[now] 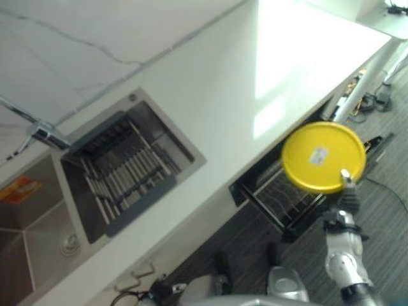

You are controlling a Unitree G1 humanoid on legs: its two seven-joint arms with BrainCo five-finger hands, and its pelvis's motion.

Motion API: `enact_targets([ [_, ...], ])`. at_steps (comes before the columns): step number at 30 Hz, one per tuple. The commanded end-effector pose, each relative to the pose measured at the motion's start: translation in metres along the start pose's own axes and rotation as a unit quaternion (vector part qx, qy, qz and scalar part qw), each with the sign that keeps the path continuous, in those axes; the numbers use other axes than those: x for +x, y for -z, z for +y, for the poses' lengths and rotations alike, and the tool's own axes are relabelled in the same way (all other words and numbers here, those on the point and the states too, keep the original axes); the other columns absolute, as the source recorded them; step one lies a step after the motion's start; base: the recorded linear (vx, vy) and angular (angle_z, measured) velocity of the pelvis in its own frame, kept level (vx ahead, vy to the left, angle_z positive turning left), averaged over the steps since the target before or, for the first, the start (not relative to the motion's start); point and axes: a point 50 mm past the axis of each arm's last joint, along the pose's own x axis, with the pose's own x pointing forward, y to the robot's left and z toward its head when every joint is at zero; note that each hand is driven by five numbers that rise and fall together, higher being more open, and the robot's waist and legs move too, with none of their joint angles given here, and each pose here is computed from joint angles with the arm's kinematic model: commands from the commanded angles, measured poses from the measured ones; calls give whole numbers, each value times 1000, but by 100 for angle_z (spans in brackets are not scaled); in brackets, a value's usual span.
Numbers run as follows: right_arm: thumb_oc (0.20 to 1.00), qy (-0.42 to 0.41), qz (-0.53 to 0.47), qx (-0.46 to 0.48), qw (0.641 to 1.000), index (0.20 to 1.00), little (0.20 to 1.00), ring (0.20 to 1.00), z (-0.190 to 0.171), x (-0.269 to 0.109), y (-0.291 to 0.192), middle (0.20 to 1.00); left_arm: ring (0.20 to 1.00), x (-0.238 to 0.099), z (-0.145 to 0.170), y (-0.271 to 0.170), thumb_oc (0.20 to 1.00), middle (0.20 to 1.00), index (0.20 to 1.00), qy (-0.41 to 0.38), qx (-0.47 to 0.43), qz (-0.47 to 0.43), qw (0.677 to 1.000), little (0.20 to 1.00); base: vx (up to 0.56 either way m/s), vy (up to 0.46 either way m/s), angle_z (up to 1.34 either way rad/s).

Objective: Place the dishes in the dishwasher.

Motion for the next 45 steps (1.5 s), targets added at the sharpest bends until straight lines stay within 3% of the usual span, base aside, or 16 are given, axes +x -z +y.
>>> enact_targets([
  [1, 200, -63, -49, 18, 997, 200, 200, 200, 31, 10, -12, 200, 1000, -1, 6, 13, 1000, 1000, 1000, -2, 19, 19, 1000, 1000, -39, -4, 2],
  [14, 200, -40, -23, -21, 999, 200, 200, 200, 17, 12, -4, 200, 1000, -2, -1, 13, 1000, 1000, 1000, 11, 28, 16, 999, 1000, -4, 2, 1],
  [21, 200, -87, -53, -196, 975, 200, 200, 200, 45, 26, -13, 200, 1000, 0, 1, 7, 1000, 1000, 1000, 3, 22, 11, 1000, 1000, -22, 1, 0],
  [23, 200, -109, -73, -281, 951, 200, 200, 200, 58, 35, -20, 200, 1000, 0, 6, 5, 1000, 1000, 1000, -4, 21, 8, 1000, 1000, -70, -21, 2],
  [30, 200, -125, -86, -402, 903, 200, 200, 200, 71, 56, -42, 200, 1000, 2, 23, 4, 1000, 1000, 1000, -29, 7, 13, 999, 1000, -40, -70, 22],
  [35, 200, -154, -98, -559, 809, 200, 200, 200, 86, 65, -59, 200, 1000, 4, 42, 0, 1000, 1000, 1000, -52, -5, 10, 999, 1000, -70, -75, 13],
  [36, 200, -154, -98, -559, 809, 200, 200, 200, 86, 65, -59, 200, 1000, 4, 42, 0, 1000, 1000, 1000, -52, -5, 10, 999, 1000, -118, -101, 17],
  [37, 200, -160, -103, -632, 751, 200, 200, 200, 98, 77, -73, 200, 1000, 6, 59, -7, 1000, 1000, 1000, -67, -5, 4, 998, 1000, -108, -86, 15],
  [40, 200, -163, -117, -699, 686, 200, 200, 200, 106, 87, -88, 200, 1000, 7, 70, -13, 1000, 1000, 1000, -78, -2, -2, 997, 1000, -100, -85, 8],
  [41, 200, -164, -131, -728, 653, 200, 200, 200, 112, 92, -95, 200, 1000, 7, 75, -17, 1000, 1000, 1000, -82, 1, -6, 997, 1000, -108, -71, 4],
  [42, 200, -160, -153, -775, 592, 200, 200, 200, 120, 99, -105, 200, 1000, 8, 80, -22, 1000, 1000, 1000, -87, 6, -9, 996, 1000, -136, -77, 3],
  [45, 200, -144, -196, -833, 497, 200, 200, 200, 136, 113, -125, 200, 1000, 8, 95, -32, 1000, 1000, 1000, -101, 7, -21, 995, 1000, -120, -106, 10],
])
